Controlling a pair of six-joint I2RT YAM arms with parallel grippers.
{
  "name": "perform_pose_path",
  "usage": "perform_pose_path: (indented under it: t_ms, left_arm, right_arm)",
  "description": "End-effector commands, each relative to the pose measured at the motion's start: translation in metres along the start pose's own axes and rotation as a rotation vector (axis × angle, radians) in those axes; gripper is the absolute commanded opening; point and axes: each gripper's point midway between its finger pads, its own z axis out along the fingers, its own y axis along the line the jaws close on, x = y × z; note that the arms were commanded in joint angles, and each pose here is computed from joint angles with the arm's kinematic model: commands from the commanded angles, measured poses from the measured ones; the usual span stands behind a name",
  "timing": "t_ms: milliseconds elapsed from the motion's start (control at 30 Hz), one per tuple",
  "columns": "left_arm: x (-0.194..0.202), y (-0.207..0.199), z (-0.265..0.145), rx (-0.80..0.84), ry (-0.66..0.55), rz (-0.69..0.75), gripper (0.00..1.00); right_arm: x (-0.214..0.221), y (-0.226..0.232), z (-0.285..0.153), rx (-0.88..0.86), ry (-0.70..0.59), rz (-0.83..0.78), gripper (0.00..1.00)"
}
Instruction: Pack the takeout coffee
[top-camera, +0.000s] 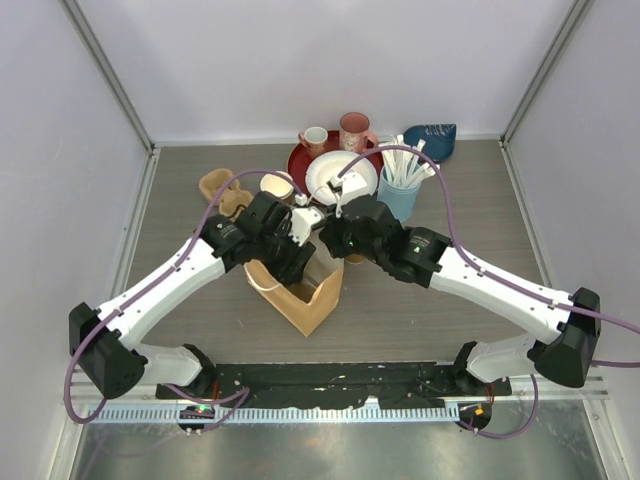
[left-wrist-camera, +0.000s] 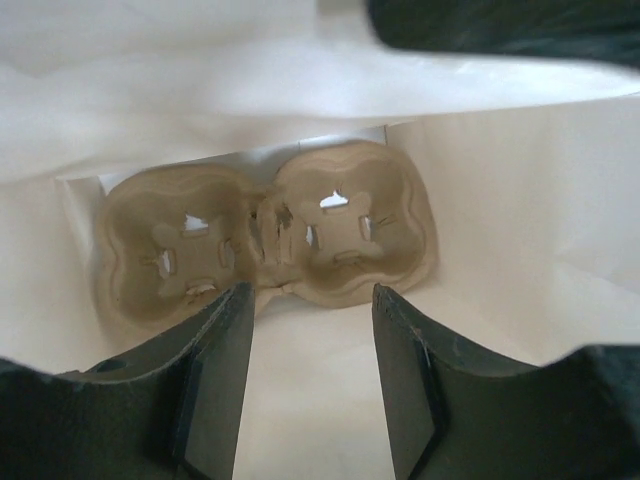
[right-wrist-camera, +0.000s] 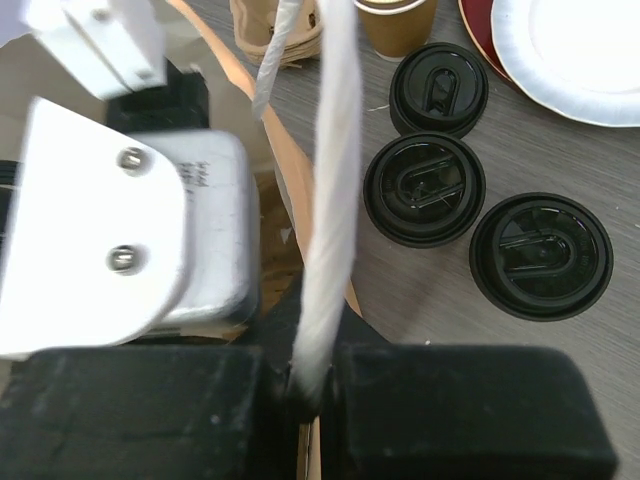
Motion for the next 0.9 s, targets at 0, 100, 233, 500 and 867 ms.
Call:
perform_pose_path:
  t_ms: [0,100,233,500,867]
  left_arm:
    - [-0.041,-0.013,-0.028,0.040,-0.151,0.023,0.55]
    - [-0.043,-0.012,-0.028,0.035,-0.163,0.025,0.57]
    - [-0.045,-0.007,-0.027,0.006,-0.170,0.030,0.61]
    - [-0.051,-0.001,-0.046,-0.042,-0.184,0.044,0.72]
    - [-0.055,-0.019,-0.071,0.033,-0.207,0.080,0.76]
  right_arm:
    - [-0.032,0.016,0.000,-0.037,-0.093,0.005,0.01]
    - [-0.032,0.017,0.002,-0.037,-0.094,0.000,0.01]
    - [-0.030,0.018,0.003,-0.037,-0.091,-0.007,0.01]
    - [-0.025,0.017,0.006,-0.035,-0.077,-0.020,0.01]
    - [-0.017,0.014,0.011,-0.023,-0.060,-0.030,0.01]
